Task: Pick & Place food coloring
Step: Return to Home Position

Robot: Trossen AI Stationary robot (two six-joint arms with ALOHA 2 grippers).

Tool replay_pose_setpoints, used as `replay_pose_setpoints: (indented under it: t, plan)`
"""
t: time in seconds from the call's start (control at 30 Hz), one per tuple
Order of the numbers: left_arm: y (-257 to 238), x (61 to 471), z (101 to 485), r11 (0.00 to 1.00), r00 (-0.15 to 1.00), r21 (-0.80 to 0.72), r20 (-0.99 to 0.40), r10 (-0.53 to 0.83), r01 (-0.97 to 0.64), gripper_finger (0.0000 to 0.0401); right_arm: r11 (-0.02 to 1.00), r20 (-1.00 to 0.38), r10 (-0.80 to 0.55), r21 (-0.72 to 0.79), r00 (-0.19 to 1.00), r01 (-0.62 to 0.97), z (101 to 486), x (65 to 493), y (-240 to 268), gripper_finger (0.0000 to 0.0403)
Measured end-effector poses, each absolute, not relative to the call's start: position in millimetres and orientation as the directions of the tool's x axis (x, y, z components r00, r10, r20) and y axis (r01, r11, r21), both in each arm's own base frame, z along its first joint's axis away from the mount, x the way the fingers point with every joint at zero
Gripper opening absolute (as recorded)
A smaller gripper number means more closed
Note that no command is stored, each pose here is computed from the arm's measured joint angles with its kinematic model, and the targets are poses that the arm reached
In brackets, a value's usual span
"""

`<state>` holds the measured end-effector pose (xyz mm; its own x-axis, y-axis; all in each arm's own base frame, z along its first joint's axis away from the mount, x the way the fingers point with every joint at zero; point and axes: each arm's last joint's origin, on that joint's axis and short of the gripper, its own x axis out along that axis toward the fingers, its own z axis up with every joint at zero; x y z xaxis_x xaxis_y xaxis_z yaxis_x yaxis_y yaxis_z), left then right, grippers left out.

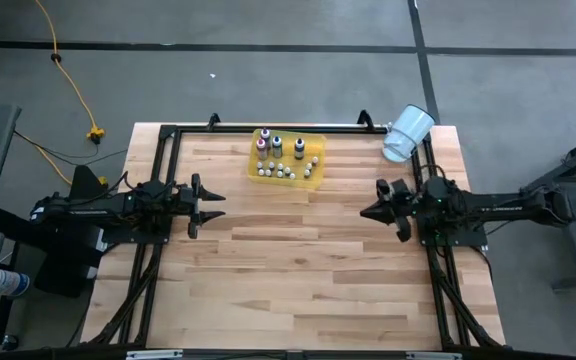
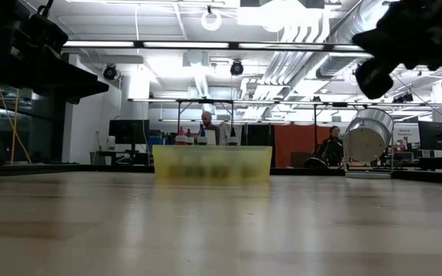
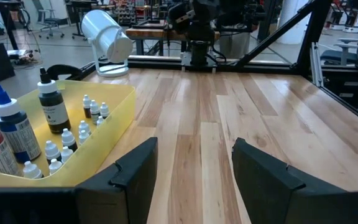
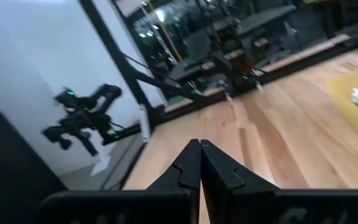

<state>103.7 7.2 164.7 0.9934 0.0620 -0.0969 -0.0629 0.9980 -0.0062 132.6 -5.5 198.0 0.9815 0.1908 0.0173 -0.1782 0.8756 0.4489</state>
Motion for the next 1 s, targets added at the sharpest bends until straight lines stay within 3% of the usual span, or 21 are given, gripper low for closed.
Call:
replay_pose_setpoints:
  t: [0.47,1.0]
  plan:
    - [7.2,103.7,164.7,0.998,0.993,-0.006,-0.097,0.063,-0.064,0.0198,0.889,0.148,0.204,0.387,0.968,-0.246,188.1,108.5,2.5,0.0000]
    - [7.2,103.7,164.7,0.998,0.993,-0.006,-0.097,0.064,-0.065,0.0198,0.959,0.023,0.070,0.274,0.997,-0.074,168.9,99.2,-1.2,0.0000]
